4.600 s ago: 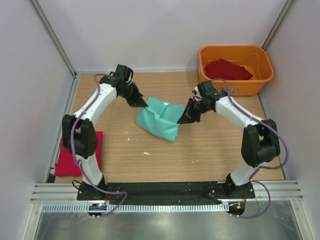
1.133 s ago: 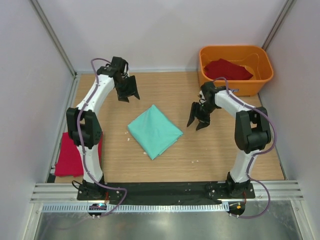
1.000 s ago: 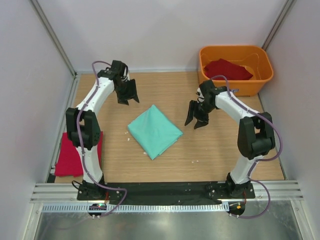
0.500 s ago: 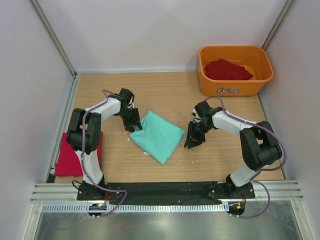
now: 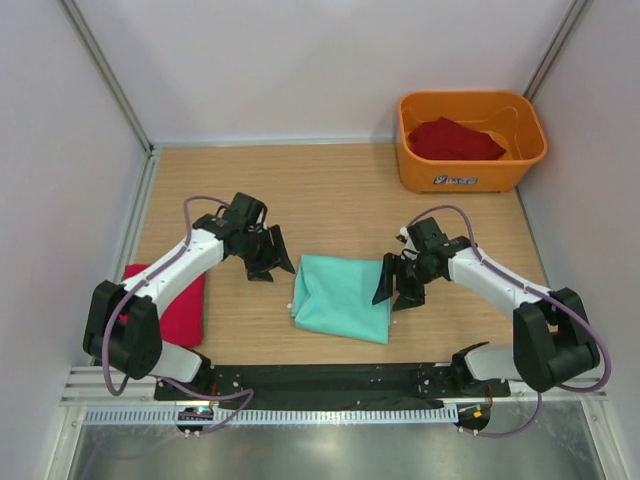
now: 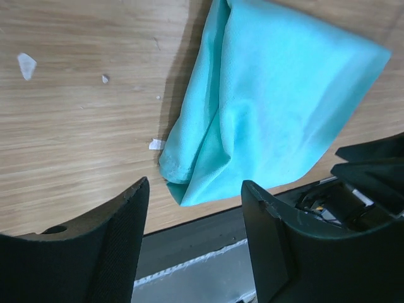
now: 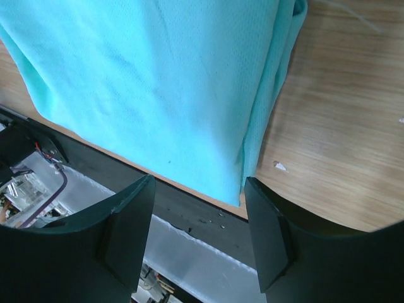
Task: Fold and stack the t-shirts
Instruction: Fold the tshirt
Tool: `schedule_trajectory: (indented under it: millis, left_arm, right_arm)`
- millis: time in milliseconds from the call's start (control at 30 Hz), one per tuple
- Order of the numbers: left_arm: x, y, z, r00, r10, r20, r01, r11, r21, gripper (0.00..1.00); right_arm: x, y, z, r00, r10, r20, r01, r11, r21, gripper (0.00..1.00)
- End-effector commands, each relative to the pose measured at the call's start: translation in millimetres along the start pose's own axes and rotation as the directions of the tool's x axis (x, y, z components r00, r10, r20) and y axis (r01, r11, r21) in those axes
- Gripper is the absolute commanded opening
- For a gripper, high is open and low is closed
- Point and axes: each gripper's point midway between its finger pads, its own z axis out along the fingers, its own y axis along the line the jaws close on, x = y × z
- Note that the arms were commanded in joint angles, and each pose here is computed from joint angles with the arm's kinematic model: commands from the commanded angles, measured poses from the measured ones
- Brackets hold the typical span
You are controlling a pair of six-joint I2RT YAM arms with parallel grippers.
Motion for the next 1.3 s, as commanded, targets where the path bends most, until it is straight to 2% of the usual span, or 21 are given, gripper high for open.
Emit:
schedule_trajectory:
  millis: [0,33,67,167,233,367,533,767,1000,1267]
  left_arm:
    - [-17,2,-10,0.998,-0.007,0.058,0.005,0.999,0.041,0.62]
    - [-27,-7,-8,0.997,-0.002,0.082,-0.006,0.996,0.093,0.62]
    - [-29,-13,-3,0.999,-0.003,0.042,-0.003,0.989,0.148,0.62]
    - [-31,-22,10,0.999,0.018,-0.037,-0.011,0.984,0.176,0.59]
    - [-28,-20,17,0.998,0.013,-0.060,-0.003,0.987,0.161,0.59]
    - [-17,-25,28,0.993,0.088,-0.076,-0.077,0.987,0.140,0.63]
    - [-4,-20,49,0.985,0.128,-0.119,-0.120,0.990,0.072,0.63]
    - [11,-14,55,0.975,0.143,-0.171,-0.141,0.990,0.020,0.62]
    - [28,-25,68,0.960,0.148,-0.237,-0.132,0.988,0.081,0.58]
    - [34,-28,65,0.958,0.134,-0.252,-0.113,0.989,0.097,0.57]
  right_arm:
    - [11,-6,-3,1.000,-0.016,-0.002,0.016,1.000,-0.011,0.65]
    - [15,-7,-3,1.000,-0.013,-0.015,0.013,1.000,-0.012,0.65]
    - [17,-8,-3,1.000,-0.010,-0.019,0.010,1.000,-0.013,0.65]
    - [23,-6,1,1.000,0.010,-0.024,-0.011,0.998,-0.054,0.65]
    - [23,-5,4,0.999,0.020,-0.033,-0.022,0.998,-0.063,0.65]
    - [19,-4,6,0.999,0.024,-0.028,-0.026,0.998,-0.061,0.65]
    - [20,-8,10,0.999,0.041,-0.034,-0.042,0.998,-0.049,0.65]
    - [22,-12,17,0.997,0.056,-0.051,-0.059,0.997,-0.048,0.61]
    - [19,-14,21,0.997,0.063,-0.052,-0.065,0.997,-0.042,0.59]
    - [21,-15,27,0.994,0.081,-0.068,-0.084,0.995,-0.049,0.55]
